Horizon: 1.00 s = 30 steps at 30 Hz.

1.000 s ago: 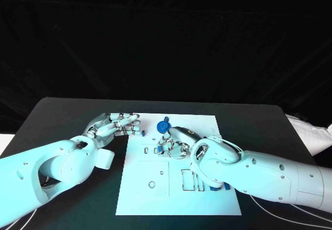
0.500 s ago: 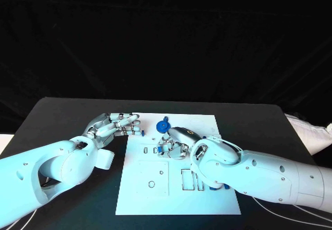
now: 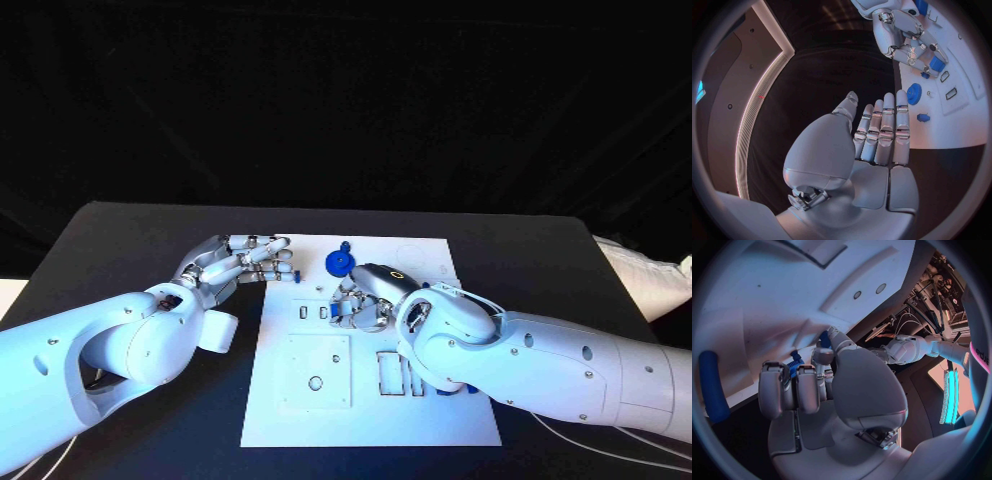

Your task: Assemble the parts on the task board

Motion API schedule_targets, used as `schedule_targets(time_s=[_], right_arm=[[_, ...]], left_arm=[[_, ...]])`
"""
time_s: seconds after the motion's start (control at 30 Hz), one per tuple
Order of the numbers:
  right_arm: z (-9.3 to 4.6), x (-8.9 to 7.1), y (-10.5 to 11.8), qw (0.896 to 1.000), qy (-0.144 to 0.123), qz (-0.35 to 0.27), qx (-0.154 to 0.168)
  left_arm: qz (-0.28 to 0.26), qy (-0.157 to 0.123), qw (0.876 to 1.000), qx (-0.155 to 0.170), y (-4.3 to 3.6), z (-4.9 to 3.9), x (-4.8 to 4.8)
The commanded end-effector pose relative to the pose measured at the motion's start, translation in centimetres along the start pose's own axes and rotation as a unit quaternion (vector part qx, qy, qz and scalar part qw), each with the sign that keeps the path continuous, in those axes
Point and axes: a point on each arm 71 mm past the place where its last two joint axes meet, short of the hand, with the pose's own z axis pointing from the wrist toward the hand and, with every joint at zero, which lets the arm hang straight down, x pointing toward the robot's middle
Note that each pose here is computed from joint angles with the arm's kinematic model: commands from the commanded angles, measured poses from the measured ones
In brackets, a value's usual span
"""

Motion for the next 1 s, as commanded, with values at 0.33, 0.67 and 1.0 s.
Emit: schedule_targets(time_s=[0.33,0.67,1.0], right_arm=[[-0.01,0.76,-0.45,0.999,0.017,-0.017,0.025],[0.01,0.81,-0.37,0.999,0.019,-0.016,0.024],[-0.39,-0.01,0.1,0.999,-0.042,0.011,0.003]], left_arm=[[-0.005,0.011,1.0,0.006,-0.11,0.0,0.28],[-0.005,0.012,1.0,0.005,-0.11,-0.03,0.27],[-0.006,0.012,1.0,0.004,-0.09,-0.03,0.23]])
